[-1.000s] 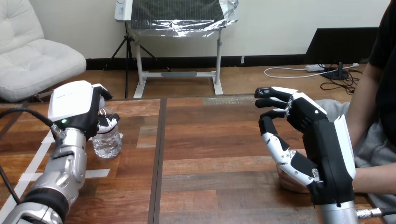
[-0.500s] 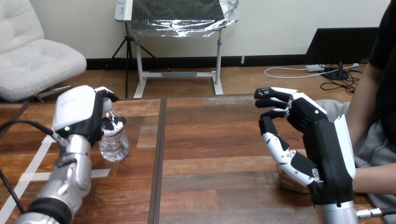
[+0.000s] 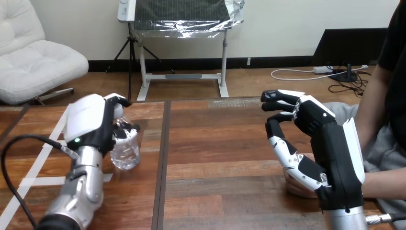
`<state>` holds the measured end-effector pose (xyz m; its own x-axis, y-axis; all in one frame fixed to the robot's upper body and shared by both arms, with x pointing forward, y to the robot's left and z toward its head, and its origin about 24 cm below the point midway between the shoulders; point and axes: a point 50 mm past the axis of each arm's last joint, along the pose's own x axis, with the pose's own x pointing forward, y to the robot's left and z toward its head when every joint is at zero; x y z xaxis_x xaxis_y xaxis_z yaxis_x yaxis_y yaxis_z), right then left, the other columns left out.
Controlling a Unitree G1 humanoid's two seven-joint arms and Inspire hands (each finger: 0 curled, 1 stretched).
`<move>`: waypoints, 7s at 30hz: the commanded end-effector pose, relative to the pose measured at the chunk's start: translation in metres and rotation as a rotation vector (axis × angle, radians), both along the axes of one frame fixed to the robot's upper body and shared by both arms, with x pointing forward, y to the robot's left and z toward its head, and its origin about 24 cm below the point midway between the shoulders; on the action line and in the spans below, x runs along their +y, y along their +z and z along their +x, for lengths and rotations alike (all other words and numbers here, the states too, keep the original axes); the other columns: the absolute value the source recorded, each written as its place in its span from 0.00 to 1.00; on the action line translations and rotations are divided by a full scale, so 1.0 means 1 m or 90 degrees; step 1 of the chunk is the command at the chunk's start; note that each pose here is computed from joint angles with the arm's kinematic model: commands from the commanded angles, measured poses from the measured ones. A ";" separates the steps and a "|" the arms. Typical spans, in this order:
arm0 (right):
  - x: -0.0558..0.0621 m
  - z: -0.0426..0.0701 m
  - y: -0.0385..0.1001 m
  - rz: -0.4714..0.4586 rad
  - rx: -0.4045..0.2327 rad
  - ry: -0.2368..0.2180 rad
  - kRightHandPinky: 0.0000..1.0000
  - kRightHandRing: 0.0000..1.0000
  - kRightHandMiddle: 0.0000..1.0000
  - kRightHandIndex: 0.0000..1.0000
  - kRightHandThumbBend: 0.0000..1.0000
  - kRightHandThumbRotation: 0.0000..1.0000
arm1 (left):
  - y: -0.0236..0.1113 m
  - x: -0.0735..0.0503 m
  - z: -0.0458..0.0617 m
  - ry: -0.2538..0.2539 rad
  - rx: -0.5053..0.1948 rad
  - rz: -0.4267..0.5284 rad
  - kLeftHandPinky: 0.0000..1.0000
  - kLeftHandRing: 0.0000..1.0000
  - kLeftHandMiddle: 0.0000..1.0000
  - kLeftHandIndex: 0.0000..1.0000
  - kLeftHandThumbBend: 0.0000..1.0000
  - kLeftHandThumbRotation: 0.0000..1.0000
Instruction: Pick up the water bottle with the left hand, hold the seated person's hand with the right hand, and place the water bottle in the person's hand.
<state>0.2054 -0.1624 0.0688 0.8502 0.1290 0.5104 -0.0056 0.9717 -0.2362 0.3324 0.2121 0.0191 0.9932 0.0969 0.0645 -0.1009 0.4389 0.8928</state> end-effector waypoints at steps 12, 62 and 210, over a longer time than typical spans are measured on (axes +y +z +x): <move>0.002 0.009 0.023 0.005 -0.071 0.010 0.55 0.67 0.73 0.66 0.31 0.16 | -0.016 -0.016 -0.016 -0.029 0.018 -0.074 0.56 0.65 0.72 0.73 0.56 0.15; -0.001 0.010 0.024 0.001 -0.076 0.011 0.56 0.67 0.73 0.66 0.31 0.11 | -0.022 -0.069 -0.060 -0.072 0.003 -0.287 0.56 0.66 0.75 0.80 0.57 0.20; -0.005 0.013 0.023 0.005 -0.069 0.017 0.58 0.69 0.74 0.67 0.33 0.16 | -0.012 -0.053 -0.075 0.078 -0.238 -0.446 0.38 0.43 0.47 0.49 0.68 0.00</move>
<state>0.2093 -0.1682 0.0749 0.8356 0.1347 0.5325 -0.0128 0.9740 -0.2262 0.2395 0.1628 -0.0128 0.9116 0.3733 0.1721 -0.4108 0.8436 0.3459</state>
